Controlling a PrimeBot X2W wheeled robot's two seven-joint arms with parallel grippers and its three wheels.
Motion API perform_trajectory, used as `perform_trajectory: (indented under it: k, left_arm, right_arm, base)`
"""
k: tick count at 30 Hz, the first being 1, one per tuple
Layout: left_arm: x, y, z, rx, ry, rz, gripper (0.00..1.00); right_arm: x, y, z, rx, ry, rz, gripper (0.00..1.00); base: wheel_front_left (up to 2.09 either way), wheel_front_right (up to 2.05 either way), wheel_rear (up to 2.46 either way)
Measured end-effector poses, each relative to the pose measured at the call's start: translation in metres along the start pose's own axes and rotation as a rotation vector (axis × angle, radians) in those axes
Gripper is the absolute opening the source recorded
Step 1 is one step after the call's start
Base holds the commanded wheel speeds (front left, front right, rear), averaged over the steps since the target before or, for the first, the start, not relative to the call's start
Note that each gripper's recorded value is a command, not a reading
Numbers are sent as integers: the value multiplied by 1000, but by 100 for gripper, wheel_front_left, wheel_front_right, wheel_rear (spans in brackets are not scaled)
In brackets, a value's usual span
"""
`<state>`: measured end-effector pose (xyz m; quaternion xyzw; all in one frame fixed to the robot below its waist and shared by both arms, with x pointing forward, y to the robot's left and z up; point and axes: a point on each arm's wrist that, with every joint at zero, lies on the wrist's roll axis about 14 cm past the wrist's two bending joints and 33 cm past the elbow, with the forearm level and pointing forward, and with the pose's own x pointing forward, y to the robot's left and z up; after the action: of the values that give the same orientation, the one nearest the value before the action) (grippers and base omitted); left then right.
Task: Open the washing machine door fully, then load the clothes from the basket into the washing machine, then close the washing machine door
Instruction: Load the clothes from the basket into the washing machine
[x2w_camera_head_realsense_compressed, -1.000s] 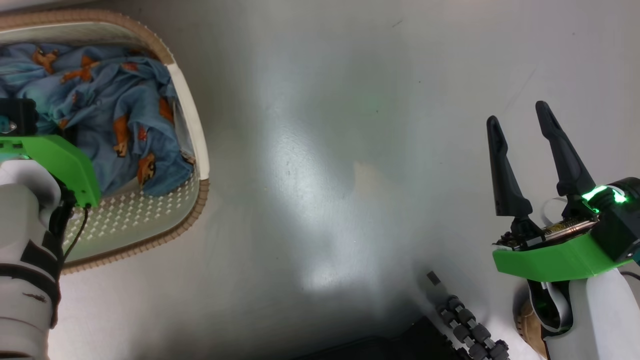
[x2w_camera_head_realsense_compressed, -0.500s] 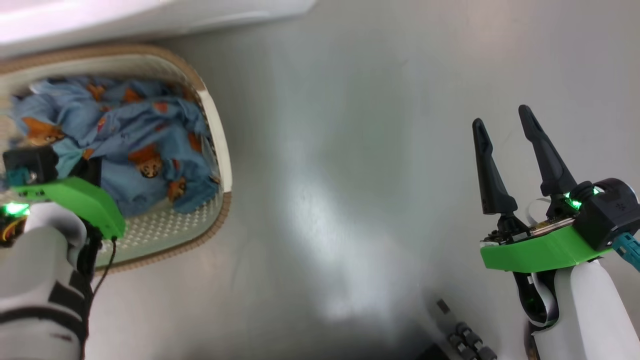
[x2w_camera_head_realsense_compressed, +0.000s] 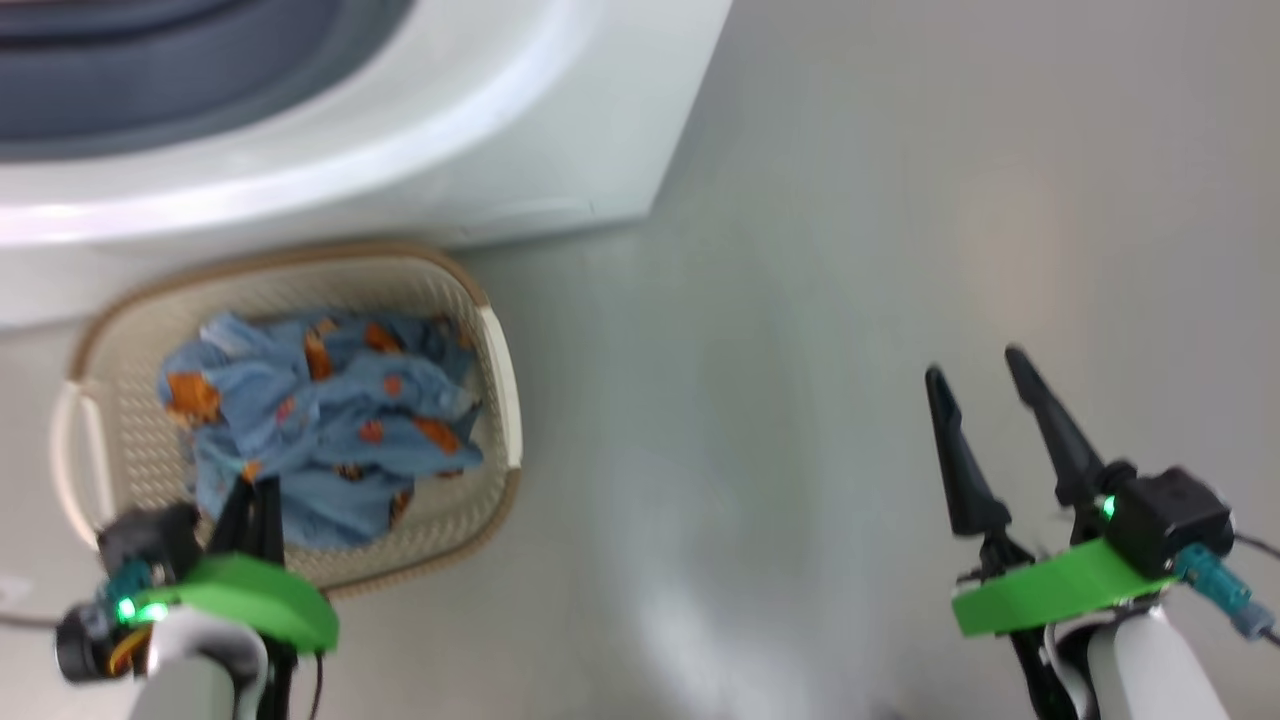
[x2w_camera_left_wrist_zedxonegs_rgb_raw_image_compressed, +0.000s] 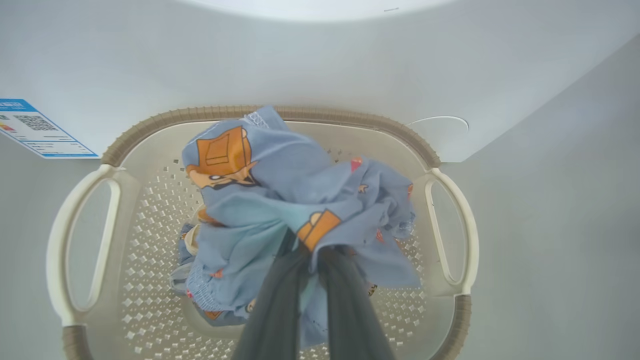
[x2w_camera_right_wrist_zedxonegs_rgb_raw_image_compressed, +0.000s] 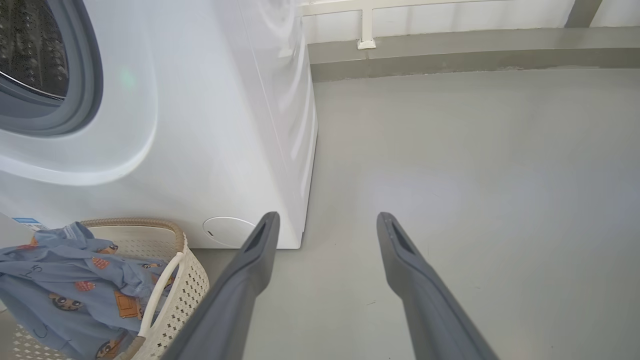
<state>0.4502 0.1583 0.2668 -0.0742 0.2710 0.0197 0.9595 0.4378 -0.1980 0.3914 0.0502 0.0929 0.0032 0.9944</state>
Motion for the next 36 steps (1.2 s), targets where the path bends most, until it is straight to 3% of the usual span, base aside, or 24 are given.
perform_trajectory:
  k: [12, 25, 36]
  left_arm:
    - [-105, 28, 67, 12, -250, 97, 0]
    - [-205, 37, 79, -3, -401, 148, 0]
    - [-249, 47, 92, -20, -521, 185, 0]
  right_arm:
    - [-57, 16, 37, 23, -78, 32, 100]
    - [-110, 33, 64, 31, -172, 85, 100]
    - [-125, 47, 85, 22, -249, 134, 100]
  base:
    - [0, 0, 0]
    - [0, 0, 0]
    - [0, 0, 0]
